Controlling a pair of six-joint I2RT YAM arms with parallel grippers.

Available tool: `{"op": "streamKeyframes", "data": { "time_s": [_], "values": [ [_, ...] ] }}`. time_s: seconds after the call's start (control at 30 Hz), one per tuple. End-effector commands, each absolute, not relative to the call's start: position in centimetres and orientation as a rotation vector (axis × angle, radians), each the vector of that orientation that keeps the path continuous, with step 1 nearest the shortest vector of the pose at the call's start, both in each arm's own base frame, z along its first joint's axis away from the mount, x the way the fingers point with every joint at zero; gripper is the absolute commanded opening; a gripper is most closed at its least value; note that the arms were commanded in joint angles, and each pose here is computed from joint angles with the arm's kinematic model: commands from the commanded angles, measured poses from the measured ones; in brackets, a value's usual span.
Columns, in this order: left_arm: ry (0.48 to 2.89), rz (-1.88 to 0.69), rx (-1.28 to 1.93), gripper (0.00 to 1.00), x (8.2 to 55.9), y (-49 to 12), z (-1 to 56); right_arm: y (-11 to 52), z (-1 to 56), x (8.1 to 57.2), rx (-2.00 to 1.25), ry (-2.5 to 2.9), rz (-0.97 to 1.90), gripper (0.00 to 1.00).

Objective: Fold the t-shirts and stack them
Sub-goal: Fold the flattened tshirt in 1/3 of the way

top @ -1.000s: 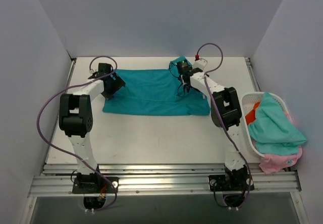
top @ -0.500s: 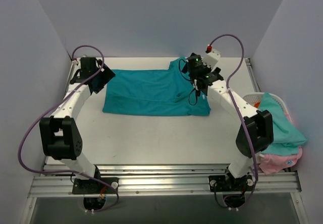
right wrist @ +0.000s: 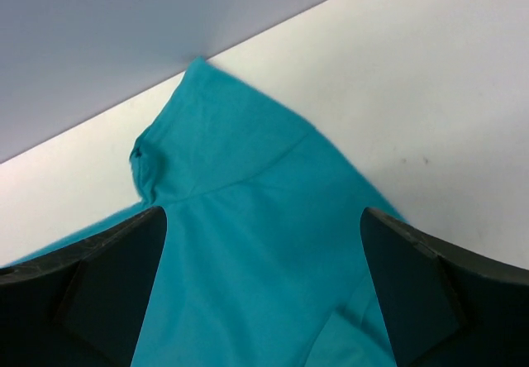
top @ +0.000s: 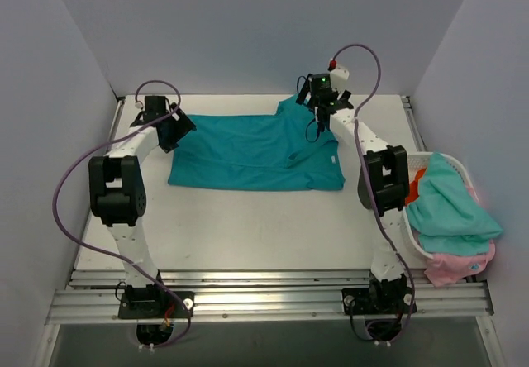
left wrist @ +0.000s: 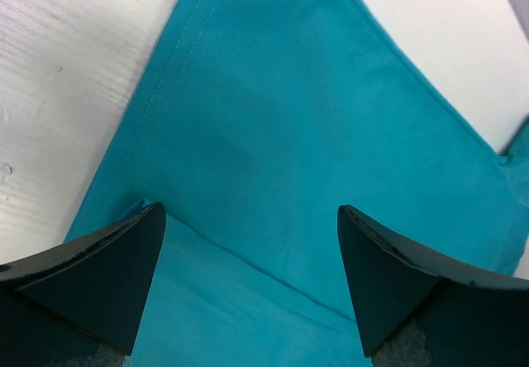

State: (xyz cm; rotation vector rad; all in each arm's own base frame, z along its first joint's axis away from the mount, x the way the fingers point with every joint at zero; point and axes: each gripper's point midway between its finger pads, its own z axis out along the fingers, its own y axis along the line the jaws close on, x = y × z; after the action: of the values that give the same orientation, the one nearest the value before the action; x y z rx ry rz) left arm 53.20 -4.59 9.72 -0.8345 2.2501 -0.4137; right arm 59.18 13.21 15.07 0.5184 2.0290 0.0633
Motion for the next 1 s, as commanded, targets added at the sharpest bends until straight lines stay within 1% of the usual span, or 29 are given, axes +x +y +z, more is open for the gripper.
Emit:
{"op": "streamKeyframes", "data": {
  "time_s": [0.0, 0.03, 0.07, 0.1, 0.13, 0.2, 0.23, 0.27, 0.33, 0.37, 0.43, 0.47, 0.53, 0.57, 0.7, 0.97],
  "values": [
    [2.139, -0.496, -0.753, 0.94, 56.8, -4.7, 13.2, 11.9, 17.5, 62.7, 0.453, 1.966, 0.076, 1.0],
    [2.137, -0.499, -0.747, 0.94, 57.7, -4.7, 13.0, 12.0, 18.9, 63.9, 0.446, 1.93, 0.102, 1.0],
    [2.135, -0.501, -0.744, 0.94, 58.1, -4.7, 12.9, 11.8, 16.7, 64.8, 0.441, 1.955, 0.089, 1.0],
    [2.142, -0.498, -0.745, 0.94, 58.4, -4.7, 12.6, 11.1, 16.2, 65.6, 0.444, 1.954, 0.088, 1.0],
    [2.155, -0.494, -0.749, 0.94, 58.8, -4.7, 11.6, 11.4, 15.7, 66.2, 0.428, 1.959, 0.126, 1.0],
    [2.135, -0.492, -0.738, 0.94, 59.9, -4.6, 12.0, 11.7, 14.3, 68.1, 0.417, 1.942, 0.184, 1.0],
    [2.146, -0.486, -0.739, 0.94, 60.3, -4.5, 11.1, 11.3, 14.1, 68.9, 0.416, 1.922, 0.204, 1.0],
    [2.133, -0.491, -0.733, 0.94, 60.9, -4.6, 11.5, 11.7, 12.3, 69.5, 0.405, 1.939, 0.222, 1.0],
    [2.143, -0.484, -0.737, 0.94, 61.4, -4.5, 10.5, 11.7, 12.8, 70.9, 0.392, 1.888, 0.261, 1.0],
    [2.115, -0.472, -0.762, 0.94, 62.1, -2.6, 11.0, 12.0, 11.1, 71.3, 0.383, 1.903, 0.284, 1.0],
    [2.124, -0.469, -0.772, 0.94, 62.5, -2.3, 10.0, 12.2, 11.8, 72.4, 0.376, 1.855, 0.326, 1.0],
    [2.123, -0.471, -0.771, 0.94, 62.8, -2.3, 10.0, 12.5, 10.5, 72.7, 0.371, 1.865, 0.339, 1.0],
    [2.119, -0.474, -0.764, 0.94, 63.2, -2.4, 10.1, 12.7, 11.2, 73.5, 0.37, 1.823, 0.366, 1.0],
    [2.117, -0.474, -0.765, 0.94, 63.3, -2.3, 10.1, 12.8, 10.3, 73.7, 0.373, 1.824, 0.37, 1.0],
    [2.092, -0.496, -0.758, 0.94, 63.6, -2.6, 10.9, 13.9, 10.0, 74.1, 0.37, 1.798, 0.447, 1.0],
    [2.068, -0.524, -0.75, 0.94, 62.7, -2.8, 12.1, 17.1, 8.9, 74.0, 0.348, 1.793, 0.516, 1.0]
  ]
}}
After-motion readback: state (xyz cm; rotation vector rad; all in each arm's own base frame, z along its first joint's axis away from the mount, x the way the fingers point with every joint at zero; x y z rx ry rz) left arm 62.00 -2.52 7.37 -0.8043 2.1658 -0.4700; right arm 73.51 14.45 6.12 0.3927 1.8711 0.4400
